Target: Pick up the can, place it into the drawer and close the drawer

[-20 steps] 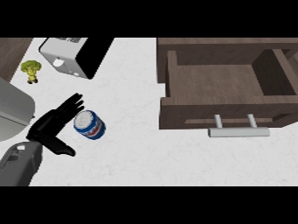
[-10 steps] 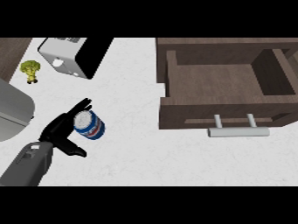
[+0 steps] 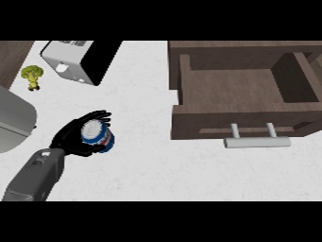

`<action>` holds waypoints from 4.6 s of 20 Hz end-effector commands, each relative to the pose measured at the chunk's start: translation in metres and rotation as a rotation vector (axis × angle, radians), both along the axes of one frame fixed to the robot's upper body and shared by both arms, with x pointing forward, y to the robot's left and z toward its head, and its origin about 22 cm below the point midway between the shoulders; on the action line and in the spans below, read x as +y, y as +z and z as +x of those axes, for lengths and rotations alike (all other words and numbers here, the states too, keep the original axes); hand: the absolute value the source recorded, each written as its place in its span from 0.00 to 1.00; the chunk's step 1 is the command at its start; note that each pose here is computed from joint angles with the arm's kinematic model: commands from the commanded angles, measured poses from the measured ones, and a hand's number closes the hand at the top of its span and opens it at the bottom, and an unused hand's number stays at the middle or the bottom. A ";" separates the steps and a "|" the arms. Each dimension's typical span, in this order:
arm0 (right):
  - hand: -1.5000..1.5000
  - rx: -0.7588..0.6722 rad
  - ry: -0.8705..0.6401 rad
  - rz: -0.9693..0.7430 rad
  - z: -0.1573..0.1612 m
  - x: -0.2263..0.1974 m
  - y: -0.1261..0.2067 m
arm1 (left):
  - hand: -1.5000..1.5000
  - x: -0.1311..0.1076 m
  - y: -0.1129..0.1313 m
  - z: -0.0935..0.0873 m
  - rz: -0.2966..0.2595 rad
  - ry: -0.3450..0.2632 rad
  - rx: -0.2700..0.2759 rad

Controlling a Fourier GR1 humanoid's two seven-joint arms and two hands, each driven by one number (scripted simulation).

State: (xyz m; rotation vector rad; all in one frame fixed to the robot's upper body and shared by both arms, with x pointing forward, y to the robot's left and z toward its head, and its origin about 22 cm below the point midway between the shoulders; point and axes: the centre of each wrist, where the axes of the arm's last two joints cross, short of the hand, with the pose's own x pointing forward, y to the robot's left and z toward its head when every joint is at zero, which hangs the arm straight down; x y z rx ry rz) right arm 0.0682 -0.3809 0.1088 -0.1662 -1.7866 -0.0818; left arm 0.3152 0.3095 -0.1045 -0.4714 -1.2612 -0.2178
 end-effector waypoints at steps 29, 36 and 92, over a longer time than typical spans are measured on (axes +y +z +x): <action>0.00 0.012 -0.062 0.036 -0.020 0.007 0.000 | 1.00 -0.097 0.086 0.040 -0.160 0.464 -0.310; 0.00 -0.004 -0.063 0.032 -0.010 0.009 0.026 | 1.00 -0.134 0.166 0.039 -0.146 0.454 -0.327; 0.00 -0.027 0.037 0.054 0.028 0.030 0.018 | 1.00 -0.327 0.318 0.105 0.049 0.442 -0.332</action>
